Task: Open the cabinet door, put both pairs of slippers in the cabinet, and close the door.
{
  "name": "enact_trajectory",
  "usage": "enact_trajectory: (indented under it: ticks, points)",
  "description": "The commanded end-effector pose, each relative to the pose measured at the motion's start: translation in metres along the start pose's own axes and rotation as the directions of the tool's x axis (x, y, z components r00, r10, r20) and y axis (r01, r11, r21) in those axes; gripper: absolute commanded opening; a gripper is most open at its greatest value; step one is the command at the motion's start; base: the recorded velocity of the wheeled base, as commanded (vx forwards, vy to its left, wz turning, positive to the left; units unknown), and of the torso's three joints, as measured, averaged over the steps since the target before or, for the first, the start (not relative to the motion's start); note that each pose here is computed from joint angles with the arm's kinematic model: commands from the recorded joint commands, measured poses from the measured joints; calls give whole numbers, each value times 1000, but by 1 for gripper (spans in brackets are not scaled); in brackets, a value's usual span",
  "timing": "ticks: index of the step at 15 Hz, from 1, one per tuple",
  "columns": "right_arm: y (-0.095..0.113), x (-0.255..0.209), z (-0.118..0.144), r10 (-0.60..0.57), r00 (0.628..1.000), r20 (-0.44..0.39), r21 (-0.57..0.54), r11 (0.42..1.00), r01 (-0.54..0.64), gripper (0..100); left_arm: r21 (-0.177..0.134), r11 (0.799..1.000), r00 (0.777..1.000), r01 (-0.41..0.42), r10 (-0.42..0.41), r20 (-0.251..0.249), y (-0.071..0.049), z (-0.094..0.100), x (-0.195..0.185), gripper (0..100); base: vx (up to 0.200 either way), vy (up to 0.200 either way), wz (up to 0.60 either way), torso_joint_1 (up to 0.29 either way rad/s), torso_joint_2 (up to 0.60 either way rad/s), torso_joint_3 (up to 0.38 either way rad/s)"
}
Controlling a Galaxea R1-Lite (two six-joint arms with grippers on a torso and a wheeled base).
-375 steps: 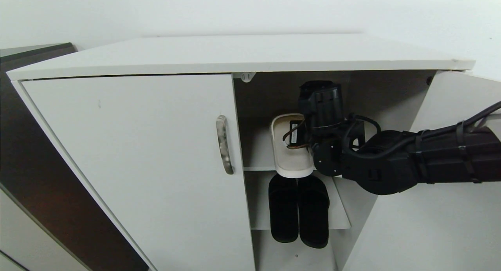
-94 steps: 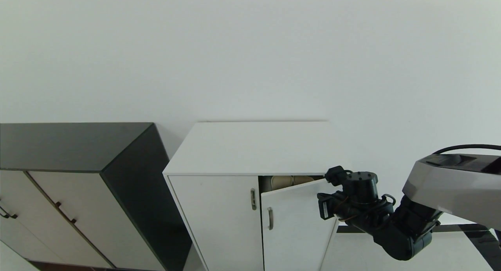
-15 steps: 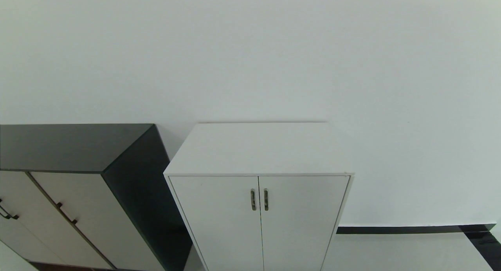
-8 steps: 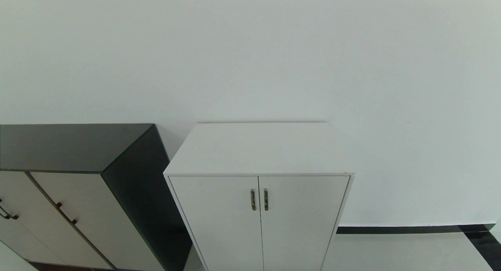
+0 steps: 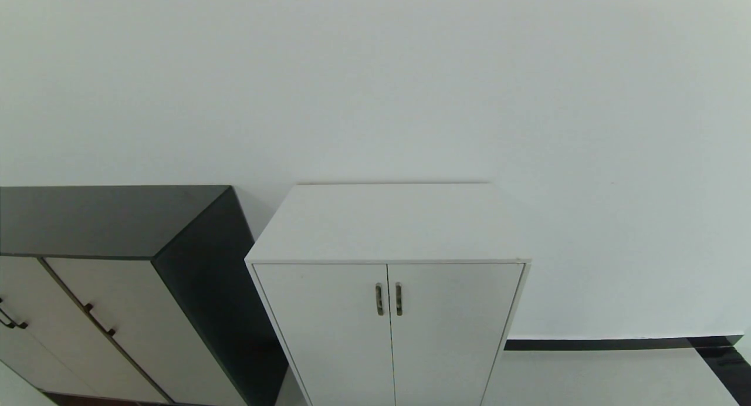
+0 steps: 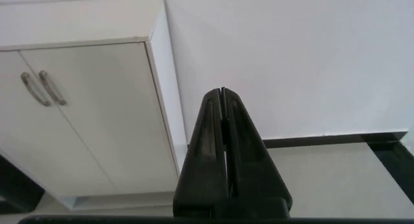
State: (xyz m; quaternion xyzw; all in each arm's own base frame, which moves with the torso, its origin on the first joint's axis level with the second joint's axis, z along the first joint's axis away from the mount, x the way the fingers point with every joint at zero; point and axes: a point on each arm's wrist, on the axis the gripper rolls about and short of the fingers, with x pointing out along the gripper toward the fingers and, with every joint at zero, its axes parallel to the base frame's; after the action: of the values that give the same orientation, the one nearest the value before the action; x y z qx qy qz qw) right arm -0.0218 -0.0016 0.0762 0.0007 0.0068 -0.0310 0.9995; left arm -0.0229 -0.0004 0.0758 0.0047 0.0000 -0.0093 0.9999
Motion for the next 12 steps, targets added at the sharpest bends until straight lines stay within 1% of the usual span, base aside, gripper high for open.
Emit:
enact_trajectory:
  ticks: [1,5,12]
  points:
    - [0,-1,-1,1,1000,14,2,1000,-1,0,0,1000,1000,0,0,-2,0,0,0,0,0,0,0,0,0,0]
    - [0,-1,-1,4,1000,15,19,1000,-4,0,-2,1000,1000,-5,5,-2,0,0,0,0,0,0,0,0,0,0]
    - [0,-1,-1,19,1000,15,16,1000,-19,0,-2,1000,1000,-5,5,-2,0,0,0,0,0,0,0,0,0,0]
